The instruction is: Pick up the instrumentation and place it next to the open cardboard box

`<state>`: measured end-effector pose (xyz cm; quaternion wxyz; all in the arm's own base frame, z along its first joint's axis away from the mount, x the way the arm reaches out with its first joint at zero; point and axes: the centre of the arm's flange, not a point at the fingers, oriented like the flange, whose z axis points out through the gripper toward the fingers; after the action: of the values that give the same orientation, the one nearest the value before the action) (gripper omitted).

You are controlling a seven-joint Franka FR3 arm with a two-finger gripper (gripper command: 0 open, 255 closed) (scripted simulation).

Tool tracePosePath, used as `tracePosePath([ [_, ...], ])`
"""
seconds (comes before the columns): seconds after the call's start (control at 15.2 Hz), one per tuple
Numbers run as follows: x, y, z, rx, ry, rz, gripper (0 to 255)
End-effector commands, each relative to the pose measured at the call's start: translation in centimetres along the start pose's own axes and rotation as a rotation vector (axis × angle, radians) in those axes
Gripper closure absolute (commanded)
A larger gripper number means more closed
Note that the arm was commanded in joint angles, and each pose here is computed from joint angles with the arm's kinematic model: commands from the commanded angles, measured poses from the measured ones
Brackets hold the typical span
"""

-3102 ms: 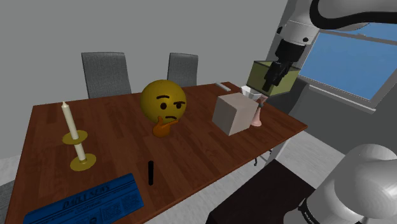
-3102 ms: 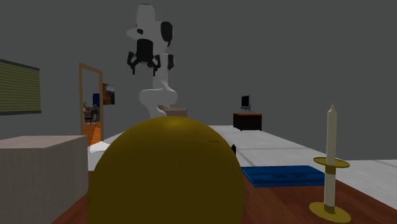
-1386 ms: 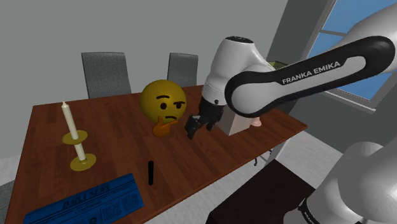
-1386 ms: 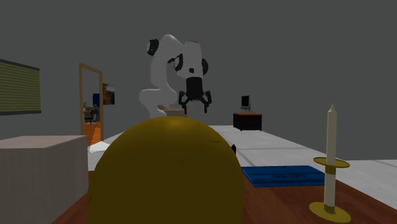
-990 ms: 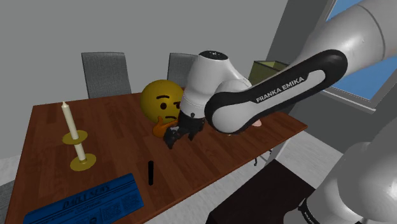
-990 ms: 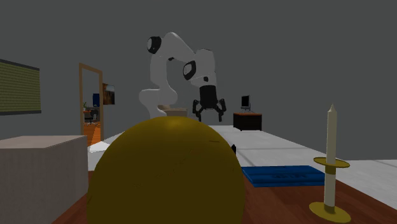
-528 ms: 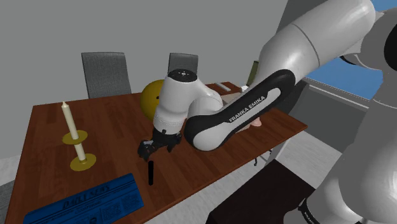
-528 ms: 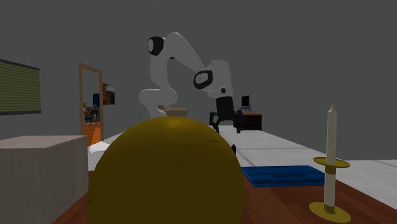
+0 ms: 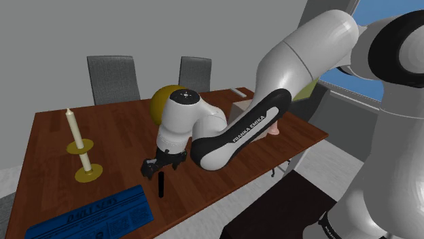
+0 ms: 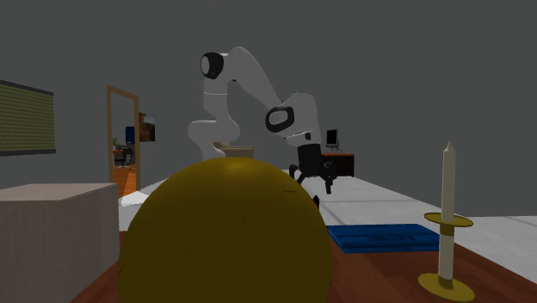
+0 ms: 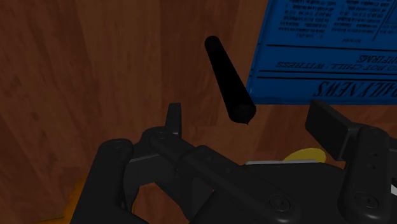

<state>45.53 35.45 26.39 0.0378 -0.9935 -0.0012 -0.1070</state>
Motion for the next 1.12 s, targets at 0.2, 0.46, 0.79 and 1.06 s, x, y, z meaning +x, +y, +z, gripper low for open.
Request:
tracePosePath([
  [0.2,-0.04,-0.08,0.57,0.0,0.0,0.0,0],
  [0.46,-0.04,-0.08,0.56,0.0,0.0,0.0,0],
  [0.79,-0.04,-0.07,0.56,0.0,0.0,0.0,255],
  [1.06,-0.04,-0.07,0.56,0.0,0.0,0.0,255],
])
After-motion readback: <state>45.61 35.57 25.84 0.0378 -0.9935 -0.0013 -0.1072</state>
